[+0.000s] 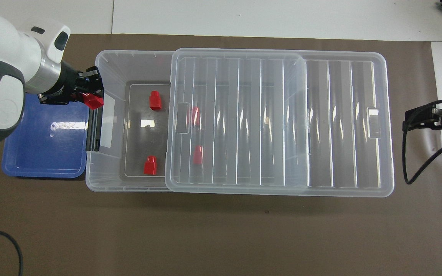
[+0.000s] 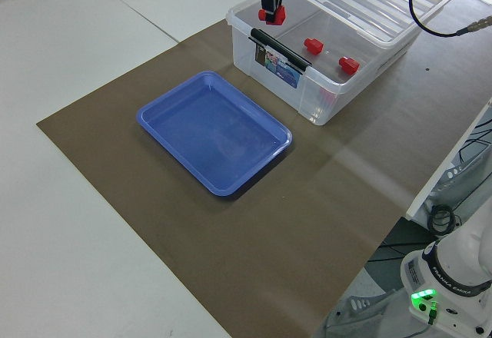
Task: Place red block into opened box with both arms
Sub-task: 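Lift the red block with the left gripper and carry it over the box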
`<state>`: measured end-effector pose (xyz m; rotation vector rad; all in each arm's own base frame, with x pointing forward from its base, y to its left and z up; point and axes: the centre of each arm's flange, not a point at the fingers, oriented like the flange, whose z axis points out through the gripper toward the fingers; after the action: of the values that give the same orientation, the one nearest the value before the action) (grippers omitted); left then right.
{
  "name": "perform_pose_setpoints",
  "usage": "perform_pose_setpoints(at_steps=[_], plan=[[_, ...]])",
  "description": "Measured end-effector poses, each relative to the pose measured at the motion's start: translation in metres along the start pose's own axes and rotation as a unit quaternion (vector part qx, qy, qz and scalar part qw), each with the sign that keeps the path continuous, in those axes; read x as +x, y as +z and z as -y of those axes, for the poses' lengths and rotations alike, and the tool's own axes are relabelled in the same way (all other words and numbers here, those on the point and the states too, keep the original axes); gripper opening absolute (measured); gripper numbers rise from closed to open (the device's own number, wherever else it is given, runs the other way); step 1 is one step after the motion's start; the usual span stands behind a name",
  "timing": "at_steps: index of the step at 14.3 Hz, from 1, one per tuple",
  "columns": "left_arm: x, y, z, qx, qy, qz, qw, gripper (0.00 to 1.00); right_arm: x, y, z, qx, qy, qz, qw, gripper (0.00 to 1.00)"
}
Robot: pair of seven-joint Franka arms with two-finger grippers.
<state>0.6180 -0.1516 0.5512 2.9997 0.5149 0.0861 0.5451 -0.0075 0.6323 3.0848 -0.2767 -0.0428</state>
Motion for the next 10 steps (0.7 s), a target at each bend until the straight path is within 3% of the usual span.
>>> perform_pose_setpoints(at_steps=[3,10], plan=[[-0.011,0.009,-0.029,-0.015,-0.008,-0.016,1.000,0.34,0.000,0.000,0.000,0.000,0.000,0.000,1.000,1.00],[-0.026,0.057,-0.051,-0.015,0.014,-0.033,0.999,0.34,0.001,0.000,-0.005,0.000,0.003,0.000,1.000,1.00]])
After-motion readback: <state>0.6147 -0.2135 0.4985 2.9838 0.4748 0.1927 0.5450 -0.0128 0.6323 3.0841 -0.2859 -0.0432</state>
